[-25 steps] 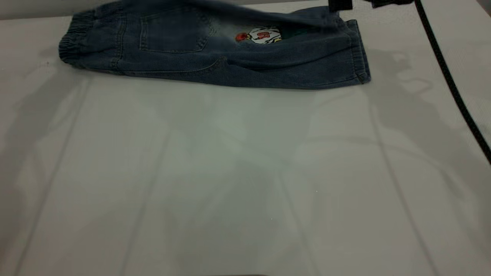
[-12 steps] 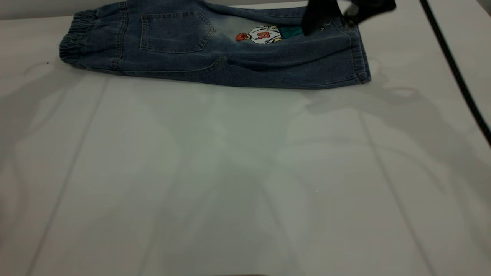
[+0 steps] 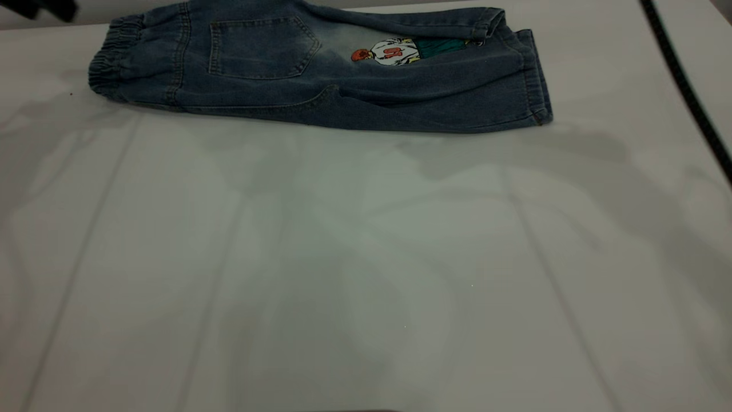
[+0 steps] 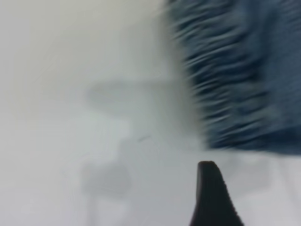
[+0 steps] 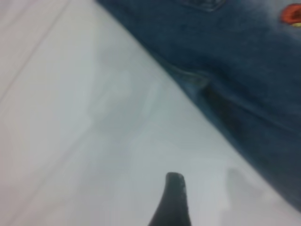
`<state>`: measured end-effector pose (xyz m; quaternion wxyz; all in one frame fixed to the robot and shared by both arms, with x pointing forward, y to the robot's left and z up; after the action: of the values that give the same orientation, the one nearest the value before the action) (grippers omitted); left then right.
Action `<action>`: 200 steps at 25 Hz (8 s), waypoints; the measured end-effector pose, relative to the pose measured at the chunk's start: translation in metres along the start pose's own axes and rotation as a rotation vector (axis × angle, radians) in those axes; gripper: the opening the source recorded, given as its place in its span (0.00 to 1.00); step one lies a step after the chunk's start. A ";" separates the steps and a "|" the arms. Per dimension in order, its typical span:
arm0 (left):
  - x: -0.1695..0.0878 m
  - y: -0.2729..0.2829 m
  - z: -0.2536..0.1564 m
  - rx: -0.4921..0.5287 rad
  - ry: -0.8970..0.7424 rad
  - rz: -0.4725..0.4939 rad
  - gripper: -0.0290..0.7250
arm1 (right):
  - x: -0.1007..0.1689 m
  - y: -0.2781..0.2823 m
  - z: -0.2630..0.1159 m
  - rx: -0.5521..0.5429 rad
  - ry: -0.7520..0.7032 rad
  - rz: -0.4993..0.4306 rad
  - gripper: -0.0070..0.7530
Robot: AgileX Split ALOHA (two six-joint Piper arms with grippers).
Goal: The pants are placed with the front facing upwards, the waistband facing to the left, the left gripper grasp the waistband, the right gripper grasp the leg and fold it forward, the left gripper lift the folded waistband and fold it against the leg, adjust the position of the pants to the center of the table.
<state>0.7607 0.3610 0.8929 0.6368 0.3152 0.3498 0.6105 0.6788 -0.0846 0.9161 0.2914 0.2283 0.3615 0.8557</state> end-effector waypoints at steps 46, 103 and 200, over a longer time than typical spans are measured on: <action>-0.023 -0.126 -0.013 -0.011 0.280 -0.124 0.56 | 0.070 -0.024 0.009 0.026 0.137 0.095 0.74; -0.260 0.051 0.062 -0.028 -0.199 -0.484 0.11 | 0.035 -0.053 -0.004 0.002 0.000 0.206 0.69; -0.344 0.048 0.011 0.072 -0.386 -0.201 0.82 | 0.041 0.207 0.043 -0.108 -0.007 -0.113 0.69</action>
<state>0.7398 0.0209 0.9598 0.7379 0.4125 0.2726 0.4593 0.6060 -0.1544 1.1068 0.3524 0.1945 0.3258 0.8554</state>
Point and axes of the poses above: a point on each arm's last joint axis where the gripper is mounted, y pointing back along that axis away from the gripper, x along the wrist's bending axis when the last joint is at zero, z = x × y, the point moved 8 cm from there along -y, pointing out along that axis toward the gripper, and after that the axes turned 14 degrees about y, right-handed, at the moved point
